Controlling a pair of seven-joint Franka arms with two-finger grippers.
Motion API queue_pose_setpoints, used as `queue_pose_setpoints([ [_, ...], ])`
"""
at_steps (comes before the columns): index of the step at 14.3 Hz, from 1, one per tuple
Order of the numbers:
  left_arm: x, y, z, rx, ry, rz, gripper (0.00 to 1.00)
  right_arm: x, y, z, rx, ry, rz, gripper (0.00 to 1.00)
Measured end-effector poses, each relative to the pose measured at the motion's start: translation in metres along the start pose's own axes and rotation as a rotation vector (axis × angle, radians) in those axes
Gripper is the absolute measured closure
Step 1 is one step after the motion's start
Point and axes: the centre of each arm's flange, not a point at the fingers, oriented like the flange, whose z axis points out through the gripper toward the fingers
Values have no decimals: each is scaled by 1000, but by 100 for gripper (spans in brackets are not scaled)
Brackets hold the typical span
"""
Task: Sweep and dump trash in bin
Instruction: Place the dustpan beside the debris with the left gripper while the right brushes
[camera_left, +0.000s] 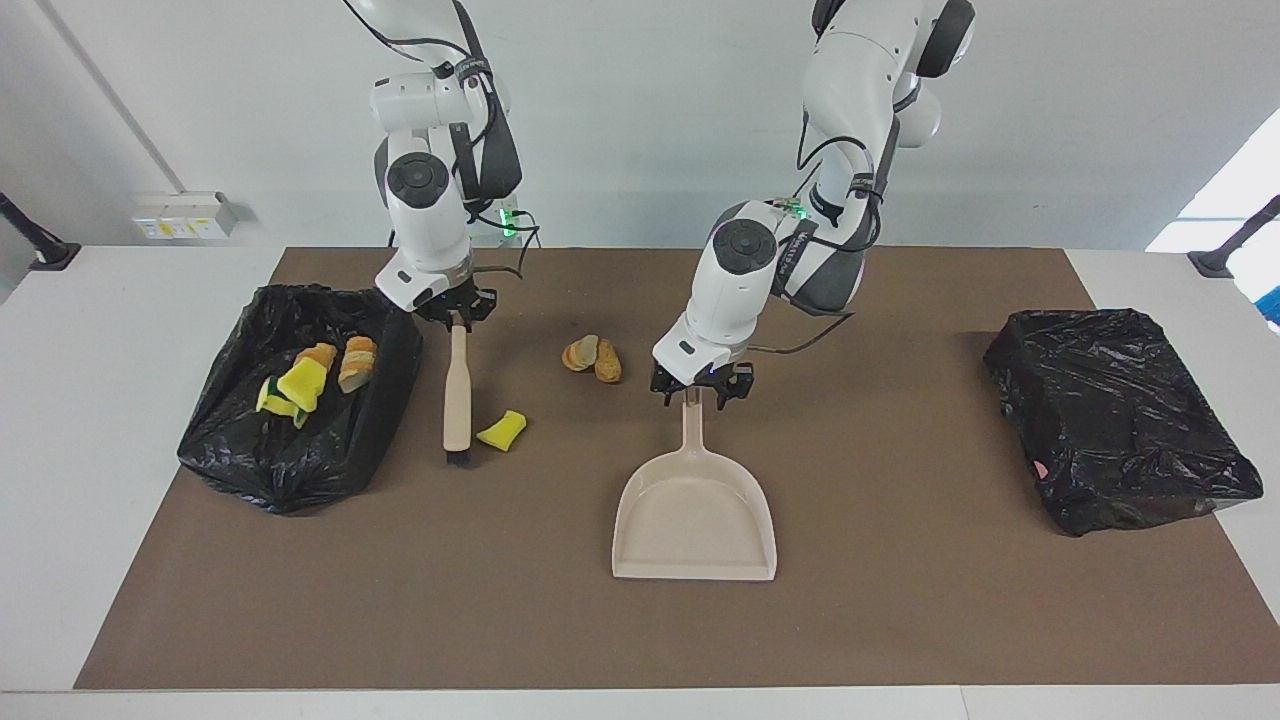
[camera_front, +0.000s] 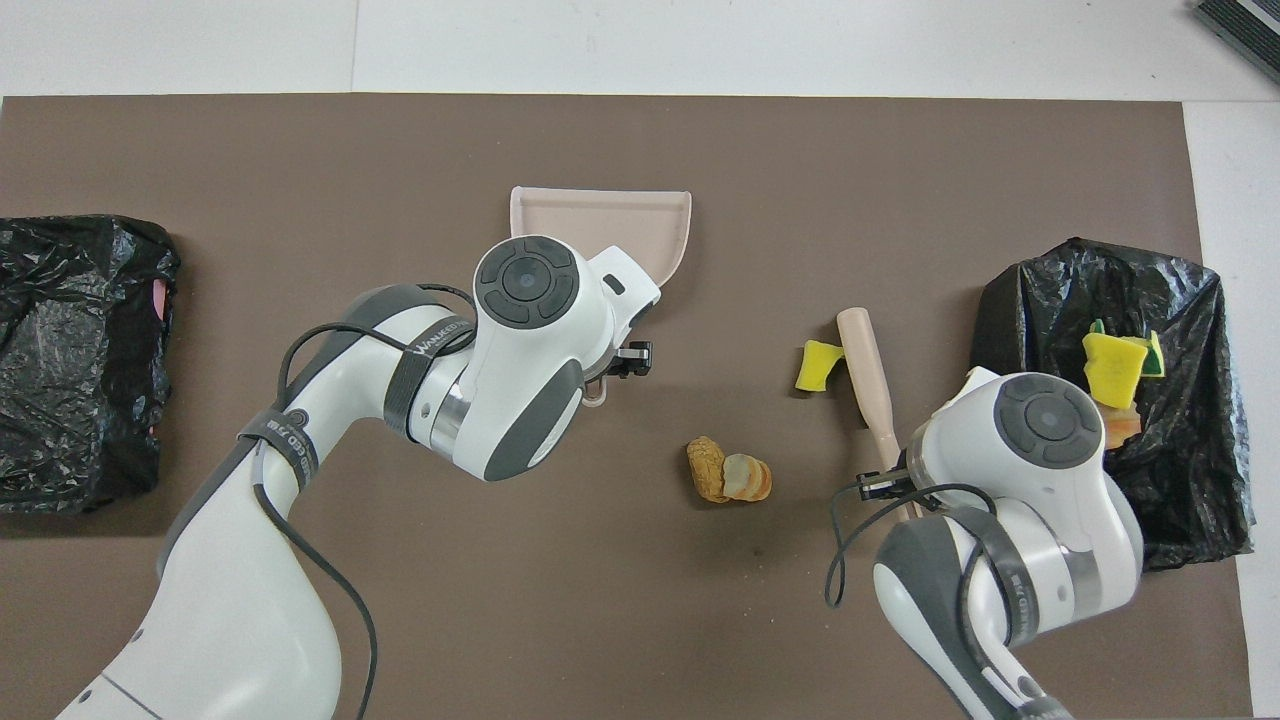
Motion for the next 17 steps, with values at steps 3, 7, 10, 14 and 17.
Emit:
queue_pose_setpoints([
  [3, 0, -1, 1, 5, -7, -1, 68, -3, -40, -3, 127, -9, 17, 73],
  [7, 2, -16, -6, 31, -45, 22, 68, -9, -82, -11, 172, -5, -31, 73],
  [10, 8, -50, -29, 53, -74, 127, 68, -8, -96, -21, 171, -12, -61, 73],
  [14, 2, -90, -68, 89, -136, 343, 68, -3, -95, -58, 177, -67, -71, 73],
  [17, -9, -135, -104, 86, -228, 538, 68, 0, -77, -66, 185, -64, -40, 73],
])
